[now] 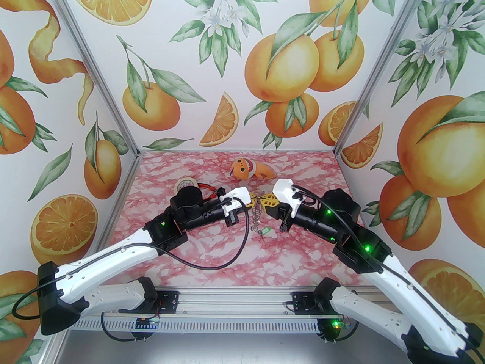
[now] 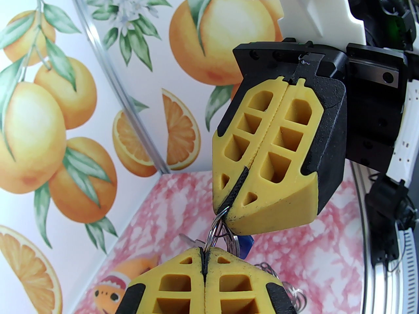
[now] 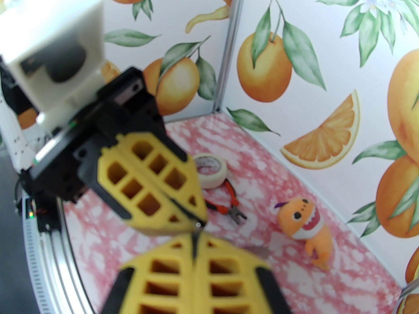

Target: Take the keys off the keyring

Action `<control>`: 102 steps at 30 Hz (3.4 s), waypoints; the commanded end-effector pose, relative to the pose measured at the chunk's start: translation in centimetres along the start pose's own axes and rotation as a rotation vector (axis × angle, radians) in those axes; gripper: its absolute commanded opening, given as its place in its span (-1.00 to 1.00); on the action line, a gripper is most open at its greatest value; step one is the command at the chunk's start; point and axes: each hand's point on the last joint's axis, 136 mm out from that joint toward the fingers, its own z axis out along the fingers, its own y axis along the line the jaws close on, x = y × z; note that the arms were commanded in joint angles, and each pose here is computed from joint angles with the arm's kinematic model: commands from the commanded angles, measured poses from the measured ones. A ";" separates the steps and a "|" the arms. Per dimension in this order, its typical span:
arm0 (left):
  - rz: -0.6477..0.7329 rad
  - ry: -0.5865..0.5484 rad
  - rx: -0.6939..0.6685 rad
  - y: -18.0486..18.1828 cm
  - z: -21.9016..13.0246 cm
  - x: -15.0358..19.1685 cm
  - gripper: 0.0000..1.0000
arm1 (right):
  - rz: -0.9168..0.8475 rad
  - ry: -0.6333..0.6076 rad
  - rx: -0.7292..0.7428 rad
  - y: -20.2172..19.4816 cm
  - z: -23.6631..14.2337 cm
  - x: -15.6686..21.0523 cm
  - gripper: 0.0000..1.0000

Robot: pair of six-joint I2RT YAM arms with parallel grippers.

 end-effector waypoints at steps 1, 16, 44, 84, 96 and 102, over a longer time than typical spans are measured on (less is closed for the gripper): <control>0.041 -0.094 -0.064 1.1 -1.0 -3.6 -1.00 | -0.063 0.047 -0.039 1.1 0.4 1.7 -1.00; 0.037 -0.192 -0.106 0.9 -1.3 -6.3 -1.00 | -0.275 0.075 -0.031 2.6 0.8 2.5 -1.00; -0.021 -0.214 -0.078 -0.8 -4.1 -3.4 -0.61 | -0.102 0.044 -0.240 2.7 1.5 -0.7 -1.00; 0.028 -0.190 0.080 -1.4 -3.0 0.0 -0.10 | 0.090 -0.011 -0.369 3.4 0.6 -2.2 -1.00; 0.054 -0.184 0.115 -1.8 -2.3 0.3 -0.25 | 0.104 -0.005 -0.367 3.4 0.6 -1.9 -1.00; 0.062 -0.200 0.137 -2.0 -2.1 -0.2 -0.24 | 0.104 -0.001 -0.357 3.3 0.7 -1.7 -1.00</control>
